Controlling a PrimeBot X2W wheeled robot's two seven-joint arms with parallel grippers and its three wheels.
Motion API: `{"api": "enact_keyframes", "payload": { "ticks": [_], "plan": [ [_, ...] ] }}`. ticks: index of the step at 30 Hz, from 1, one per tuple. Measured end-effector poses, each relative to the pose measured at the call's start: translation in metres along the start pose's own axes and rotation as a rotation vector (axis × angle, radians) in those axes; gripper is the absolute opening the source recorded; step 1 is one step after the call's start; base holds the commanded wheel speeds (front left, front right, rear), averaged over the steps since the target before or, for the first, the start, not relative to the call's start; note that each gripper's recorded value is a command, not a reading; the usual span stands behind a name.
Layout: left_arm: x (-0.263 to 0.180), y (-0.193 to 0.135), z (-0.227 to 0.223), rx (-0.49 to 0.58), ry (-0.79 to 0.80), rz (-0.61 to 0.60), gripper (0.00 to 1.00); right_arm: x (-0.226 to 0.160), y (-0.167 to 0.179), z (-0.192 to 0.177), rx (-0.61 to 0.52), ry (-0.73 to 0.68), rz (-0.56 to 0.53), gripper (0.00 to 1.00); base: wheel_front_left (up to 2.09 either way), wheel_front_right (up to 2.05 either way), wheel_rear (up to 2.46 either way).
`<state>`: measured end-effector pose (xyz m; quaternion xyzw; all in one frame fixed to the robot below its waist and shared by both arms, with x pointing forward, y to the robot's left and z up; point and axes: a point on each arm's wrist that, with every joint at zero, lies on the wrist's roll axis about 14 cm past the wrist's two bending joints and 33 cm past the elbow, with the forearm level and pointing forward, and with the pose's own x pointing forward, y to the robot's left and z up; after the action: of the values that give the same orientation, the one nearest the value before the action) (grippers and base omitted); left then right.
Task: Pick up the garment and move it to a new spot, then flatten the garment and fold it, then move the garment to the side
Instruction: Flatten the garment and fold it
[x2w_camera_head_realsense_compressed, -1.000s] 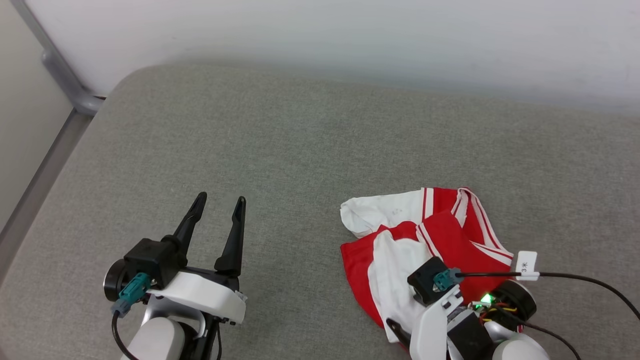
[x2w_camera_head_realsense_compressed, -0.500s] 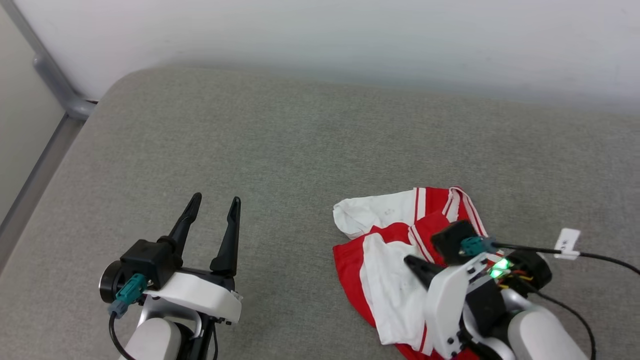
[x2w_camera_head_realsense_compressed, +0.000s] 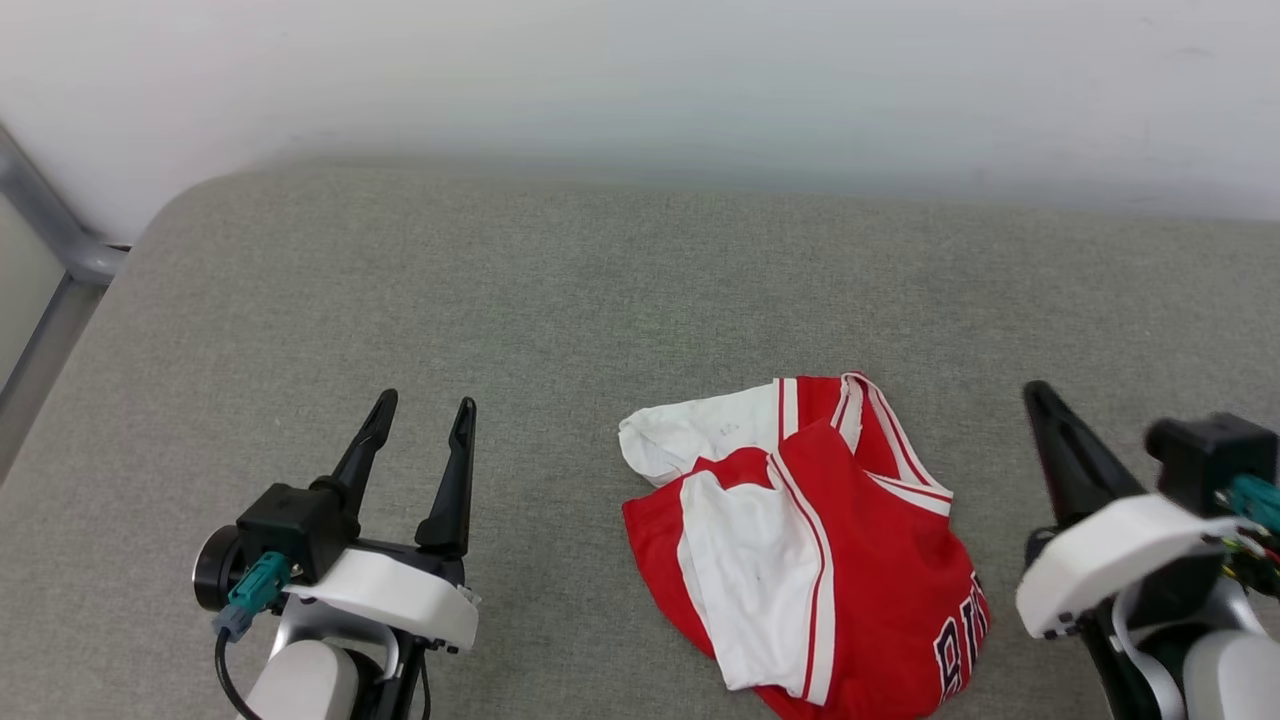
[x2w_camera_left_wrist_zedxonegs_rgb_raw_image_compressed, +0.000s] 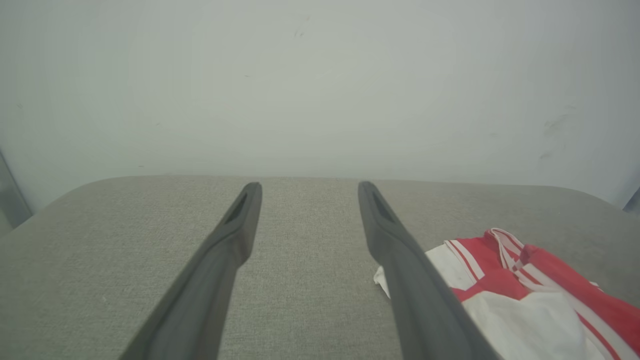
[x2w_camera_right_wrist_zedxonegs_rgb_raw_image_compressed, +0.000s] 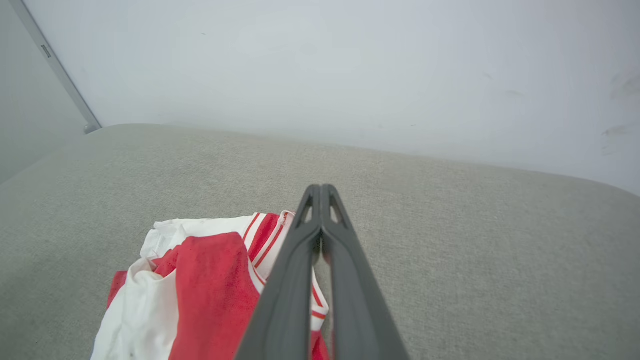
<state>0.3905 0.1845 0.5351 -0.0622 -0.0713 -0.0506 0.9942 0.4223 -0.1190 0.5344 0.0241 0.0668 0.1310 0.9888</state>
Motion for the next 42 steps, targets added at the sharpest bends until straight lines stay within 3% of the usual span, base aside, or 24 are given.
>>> {"api": "enact_keyframes", "payload": {
  "ticks": [4,10,11,12,22,27,33,42],
  "plan": [
    [-0.001,-0.002,0.002,0.0,-0.006,-0.006,1.0,-0.017,-0.019,0.005,0.0,-0.093,-0.071,0.0,0.0,0.0,0.0],
    [-0.005,-0.004,0.002,0.001,-0.005,-0.008,1.0,-0.04,-0.032,-0.01,0.024,-0.098,-0.122,0.0,0.0,0.0,0.0],
    [-0.005,-0.004,0.002,0.0,-0.005,-0.009,1.0,-0.042,-0.033,-0.012,0.029,-0.09,-0.126,0.31,0.0,0.0,0.0],
    [-0.006,-0.005,0.002,0.0,-0.004,-0.008,1.0,-0.043,-0.034,-0.014,0.029,-0.087,-0.128,1.0,0.0,0.0,0.0],
    [-0.01,-0.008,0.003,0.001,-0.004,-0.015,1.0,-0.049,-0.038,-0.015,0.04,-0.068,-0.143,1.0,0.0,0.0,0.0],
    [-0.012,-0.008,0.003,-0.001,-0.005,-0.011,1.0,-0.047,-0.03,-0.025,0.042,0.007,-0.119,1.0,0.0,0.0,0.0],
    [-0.013,-0.005,-0.001,-0.005,0.009,-0.002,1.0,-0.032,0.009,-0.047,0.032,0.214,0.003,1.0,0.0,0.0,0.0],
    [-0.006,0.003,-0.012,-0.016,0.038,0.018,1.0,-0.009,0.06,-0.067,-0.107,0.483,0.245,1.0,0.0,0.0,0.0]
  ]
}}
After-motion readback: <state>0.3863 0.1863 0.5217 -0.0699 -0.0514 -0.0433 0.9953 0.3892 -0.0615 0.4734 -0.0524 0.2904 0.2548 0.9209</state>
